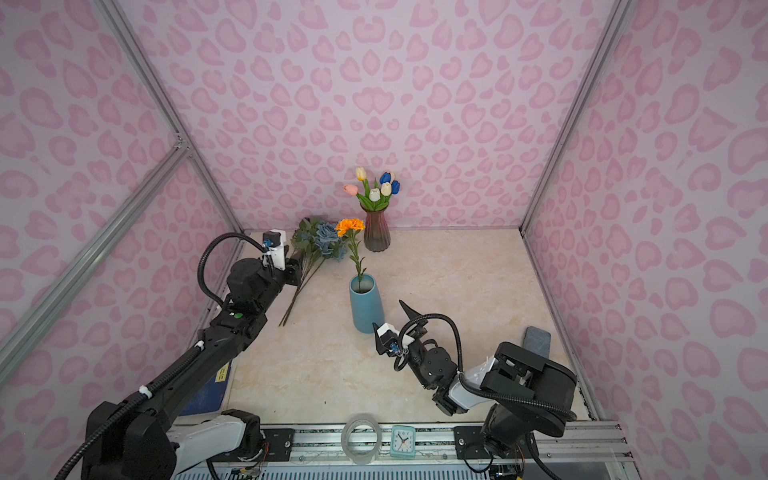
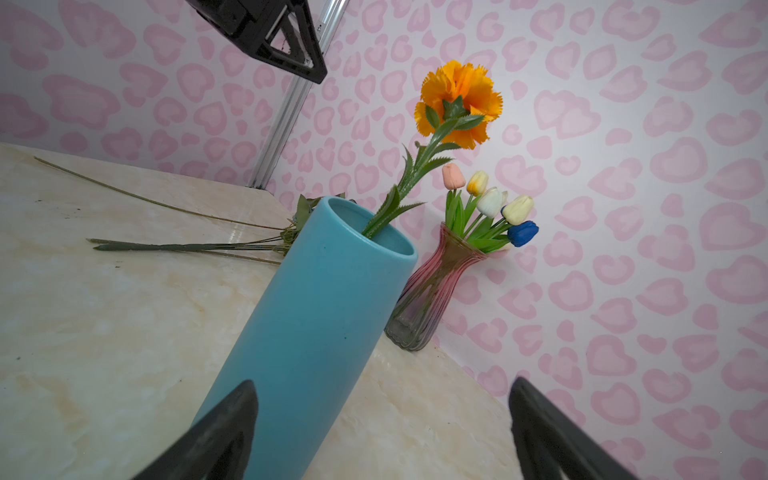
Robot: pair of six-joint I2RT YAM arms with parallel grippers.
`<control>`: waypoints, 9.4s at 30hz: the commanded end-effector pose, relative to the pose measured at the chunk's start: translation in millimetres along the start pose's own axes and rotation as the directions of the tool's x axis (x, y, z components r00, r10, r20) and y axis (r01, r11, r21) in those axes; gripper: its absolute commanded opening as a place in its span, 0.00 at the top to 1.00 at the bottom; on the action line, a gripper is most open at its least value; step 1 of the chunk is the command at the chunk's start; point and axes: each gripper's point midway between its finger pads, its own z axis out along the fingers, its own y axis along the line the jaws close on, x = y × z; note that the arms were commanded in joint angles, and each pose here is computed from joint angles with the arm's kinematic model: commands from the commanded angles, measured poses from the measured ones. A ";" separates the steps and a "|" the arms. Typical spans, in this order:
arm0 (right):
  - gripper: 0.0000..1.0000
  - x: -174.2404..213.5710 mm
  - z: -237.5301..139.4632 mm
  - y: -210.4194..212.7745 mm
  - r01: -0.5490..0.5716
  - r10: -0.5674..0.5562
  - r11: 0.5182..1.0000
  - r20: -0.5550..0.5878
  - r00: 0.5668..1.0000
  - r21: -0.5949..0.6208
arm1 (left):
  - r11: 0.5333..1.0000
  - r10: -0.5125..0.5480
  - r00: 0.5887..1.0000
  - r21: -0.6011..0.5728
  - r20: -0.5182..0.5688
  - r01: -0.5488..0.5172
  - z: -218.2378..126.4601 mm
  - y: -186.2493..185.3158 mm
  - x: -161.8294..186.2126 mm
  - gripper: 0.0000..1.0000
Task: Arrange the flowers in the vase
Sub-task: 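Open the left gripper, withdraw it and grasp the blue rose stem, then lift the blue rose upward from the pile with the left gripper, then carry the blue rose over the teal vase mouth with the left gripper, then lower the blue rose stem into the teal vase with the left gripper, then open the left gripper and withdraw it back toward the flower pile, then close the left gripper on the cream sunflower stem in the pile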
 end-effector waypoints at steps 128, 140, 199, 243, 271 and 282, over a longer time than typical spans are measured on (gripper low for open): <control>0.07 0.2 3.7 -1.5 -0.008 0.009 0.999 -0.005 1.000 0.035 | 0.515 -0.319 0.907 0.853 0.276 -0.078 -125.5 -221.7 -170.2 0.97; 0.07 1.4 4.2 -0.4 0.000 0.001 0.999 -0.008 1.000 0.032 | 0.564 -0.209 0.964 0.826 0.162 -0.017 -83.4 -230.2 -103.8 0.97; 0.07 5.9 7.6 5.5 0.013 -0.013 1.000 -0.019 1.000 0.018 | 0.760 0.002 0.996 0.648 -0.093 0.059 -46.0 -225.8 52.6 0.96; 0.07 6.8 11.1 9.5 0.018 -0.017 1.000 -0.024 1.000 0.016 | 0.971 -0.226 0.890 -0.018 -0.396 0.238 18.5 0.7 72.0 0.55; 0.07 9.5 12.8 16.4 0.070 -0.070 0.997 -0.038 0.997 0.010 | 0.991 -0.041 0.427 -0.091 -0.903 -0.096 62.1 42.4 255.9 0.87; 0.07 9.1 12.9 17.9 0.070 -0.070 0.998 -0.037 0.997 0.006 | 0.993 -0.055 0.513 -0.099 -0.856 -0.059 55.2 33.2 206.7 0.97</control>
